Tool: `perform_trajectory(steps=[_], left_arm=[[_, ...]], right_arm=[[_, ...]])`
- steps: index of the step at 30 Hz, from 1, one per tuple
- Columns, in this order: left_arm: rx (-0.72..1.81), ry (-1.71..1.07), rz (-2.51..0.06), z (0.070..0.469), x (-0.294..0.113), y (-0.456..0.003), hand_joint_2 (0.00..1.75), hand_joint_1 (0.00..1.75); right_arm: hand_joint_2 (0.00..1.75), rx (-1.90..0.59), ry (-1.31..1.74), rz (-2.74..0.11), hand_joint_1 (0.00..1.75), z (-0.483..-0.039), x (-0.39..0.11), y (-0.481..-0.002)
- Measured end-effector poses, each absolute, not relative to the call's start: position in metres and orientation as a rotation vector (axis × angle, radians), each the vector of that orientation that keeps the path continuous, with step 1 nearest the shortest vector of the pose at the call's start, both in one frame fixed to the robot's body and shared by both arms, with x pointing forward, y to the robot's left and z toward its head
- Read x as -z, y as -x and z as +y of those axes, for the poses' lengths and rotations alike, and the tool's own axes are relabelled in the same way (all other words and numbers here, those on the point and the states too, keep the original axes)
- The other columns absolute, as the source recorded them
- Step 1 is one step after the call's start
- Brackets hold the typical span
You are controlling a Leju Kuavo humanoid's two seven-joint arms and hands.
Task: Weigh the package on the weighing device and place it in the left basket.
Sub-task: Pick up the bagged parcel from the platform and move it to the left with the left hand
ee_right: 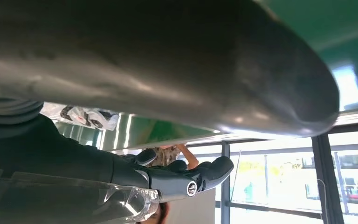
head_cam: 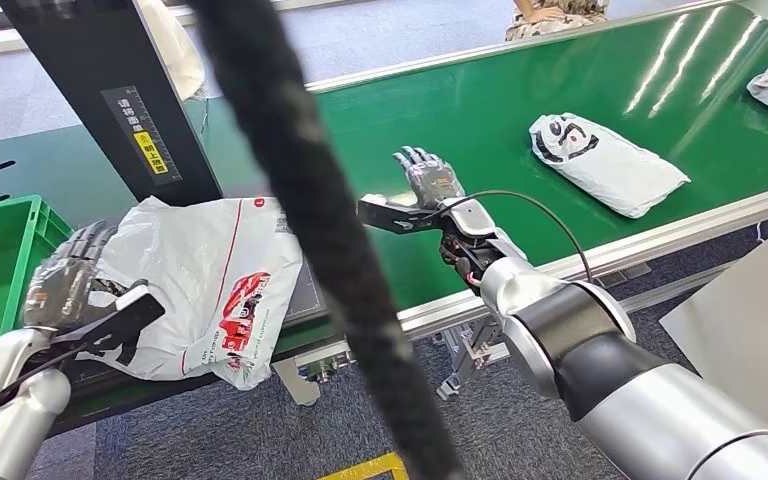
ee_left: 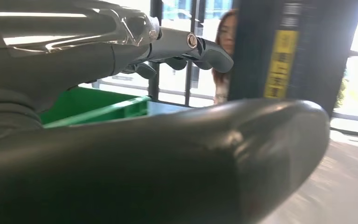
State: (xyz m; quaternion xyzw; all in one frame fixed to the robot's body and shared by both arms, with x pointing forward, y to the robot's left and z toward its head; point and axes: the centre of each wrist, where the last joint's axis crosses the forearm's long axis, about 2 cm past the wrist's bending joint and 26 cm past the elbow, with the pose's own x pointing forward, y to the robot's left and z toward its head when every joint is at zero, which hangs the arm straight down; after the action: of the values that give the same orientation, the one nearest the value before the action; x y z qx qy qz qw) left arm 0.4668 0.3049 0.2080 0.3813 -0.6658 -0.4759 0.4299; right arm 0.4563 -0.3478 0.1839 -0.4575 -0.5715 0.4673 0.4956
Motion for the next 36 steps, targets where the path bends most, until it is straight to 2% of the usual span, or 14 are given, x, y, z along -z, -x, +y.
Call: perform_trajectory(steps=[3, 6, 17, 23, 27, 36], left_arm=[[1.271, -0.796, -1.741, 0.238, -0.196, -0.459, 0.00, 0.00], [1.295, -0.762, -1.742, 0.218, -0.191, -0.455, 0.00, 0.00], [1.327, -0.713, -1.738, 0.193, -0.181, -0.446, 0.00, 0.00], [1.338, -0.689, -1.640, 0.181, -0.166, -0.436, 0.00, 0.00], [1.326, -0.664, -1.547, 0.178, -0.145, -0.424, 1.75, 0.00], [1.305, -0.659, -1.391, 0.182, -0.127, -0.415, 1.75, 0.00]], right_arm=[[0.00, -1.101, 1.134, -1.296, 0.00, -0.377, -0.180, -0.451], [0.00, -1.101, 1.142, -1.281, 0.00, -0.382, -0.177, -0.449], [0.00, -1.093, 1.146, -1.253, 0.00, -0.392, -0.173, -0.444], [0.00, -1.106, 1.159, -1.258, 0.00, -0.399, -0.174, -0.444], [0.00, -1.142, 1.170, -1.284, 0.00, -0.401, -0.178, -0.445], [0.00, -1.234, 1.193, -1.388, 0.00, -0.392, -0.190, -0.452]])
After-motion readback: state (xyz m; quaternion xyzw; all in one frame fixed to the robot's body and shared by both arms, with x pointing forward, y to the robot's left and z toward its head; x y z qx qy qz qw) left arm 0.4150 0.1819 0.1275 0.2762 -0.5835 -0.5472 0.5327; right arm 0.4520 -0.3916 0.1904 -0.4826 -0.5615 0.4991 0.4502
